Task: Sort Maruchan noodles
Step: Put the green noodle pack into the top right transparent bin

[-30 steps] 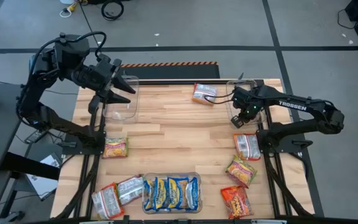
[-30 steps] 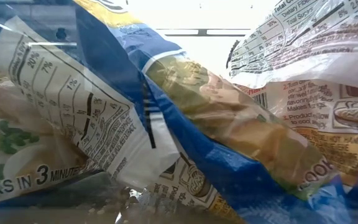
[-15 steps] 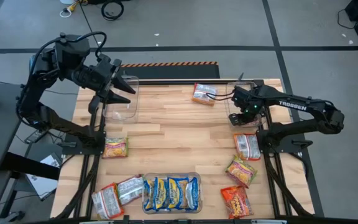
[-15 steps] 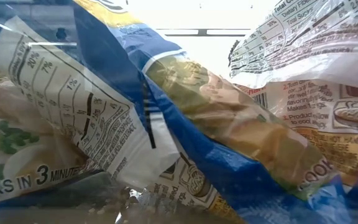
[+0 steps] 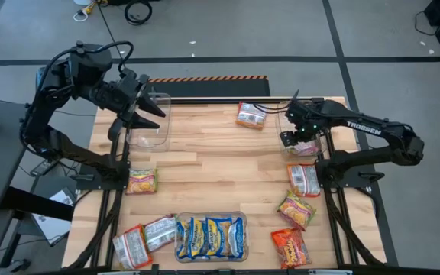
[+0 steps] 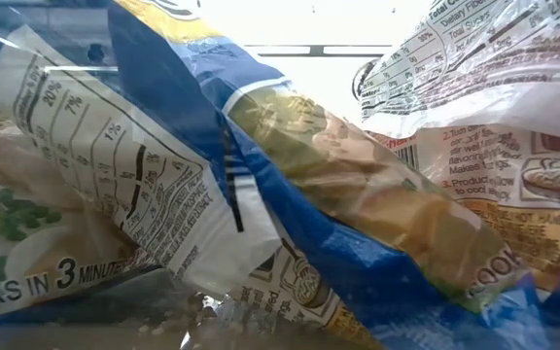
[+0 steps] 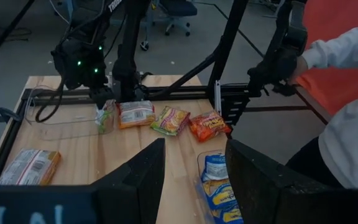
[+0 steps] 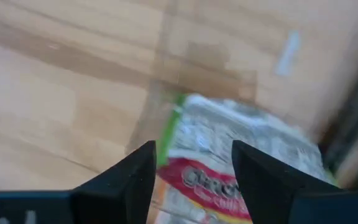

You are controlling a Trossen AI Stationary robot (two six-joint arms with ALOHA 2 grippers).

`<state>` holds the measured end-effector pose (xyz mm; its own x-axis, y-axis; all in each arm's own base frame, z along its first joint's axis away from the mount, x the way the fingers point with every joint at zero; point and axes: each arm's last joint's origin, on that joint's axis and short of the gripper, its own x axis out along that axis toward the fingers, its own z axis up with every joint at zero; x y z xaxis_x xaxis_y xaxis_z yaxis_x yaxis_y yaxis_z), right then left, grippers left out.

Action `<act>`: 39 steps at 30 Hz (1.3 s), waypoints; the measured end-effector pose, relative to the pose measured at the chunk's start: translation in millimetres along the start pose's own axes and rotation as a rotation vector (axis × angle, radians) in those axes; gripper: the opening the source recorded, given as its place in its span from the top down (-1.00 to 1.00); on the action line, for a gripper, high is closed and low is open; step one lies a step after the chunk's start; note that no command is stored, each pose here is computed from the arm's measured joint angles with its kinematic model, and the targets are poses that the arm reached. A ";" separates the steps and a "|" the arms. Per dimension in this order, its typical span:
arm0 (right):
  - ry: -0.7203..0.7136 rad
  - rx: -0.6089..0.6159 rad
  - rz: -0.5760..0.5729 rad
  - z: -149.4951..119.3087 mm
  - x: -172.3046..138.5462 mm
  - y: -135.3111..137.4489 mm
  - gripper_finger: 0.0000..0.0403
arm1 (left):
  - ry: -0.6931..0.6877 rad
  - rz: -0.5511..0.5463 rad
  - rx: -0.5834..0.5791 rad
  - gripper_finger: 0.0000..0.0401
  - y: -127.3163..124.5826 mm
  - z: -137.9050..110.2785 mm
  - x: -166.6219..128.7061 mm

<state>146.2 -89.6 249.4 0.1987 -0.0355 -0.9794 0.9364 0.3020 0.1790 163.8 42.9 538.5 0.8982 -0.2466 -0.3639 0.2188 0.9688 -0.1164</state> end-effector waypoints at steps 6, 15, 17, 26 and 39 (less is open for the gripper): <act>-0.056 -0.193 0.123 -24.0 -30.7 29.1 0.00 | 0.011 0.000 0.018 0.14 -0.3 -1.2 -0.3; 0.101 -0.459 0.060 -103.8 -37.2 105.0 0.01 | 0.014 0.000 0.068 0.14 2.3 -0.1 5.1; 0.146 -0.475 -0.003 -124.4 -27.7 117.9 0.01 | 0.020 -0.001 0.067 0.14 2.3 -0.8 5.2; 0.353 -0.327 -0.287 -194.0 27.2 126.5 0.01 | 0.105 -0.023 0.033 0.14 -0.8 -10.0 4.5; 0.400 -0.391 -0.177 -188.7 97.6 150.3 0.01 | 0.144 -0.179 0.069 0.14 -27.6 -11.0 15.2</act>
<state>251.8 132.1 163.1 -0.1465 0.2222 -0.9639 0.7541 0.6557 0.0365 167.3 12.2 526.1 0.7802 -0.4104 -0.4722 0.3991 0.9077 -0.1295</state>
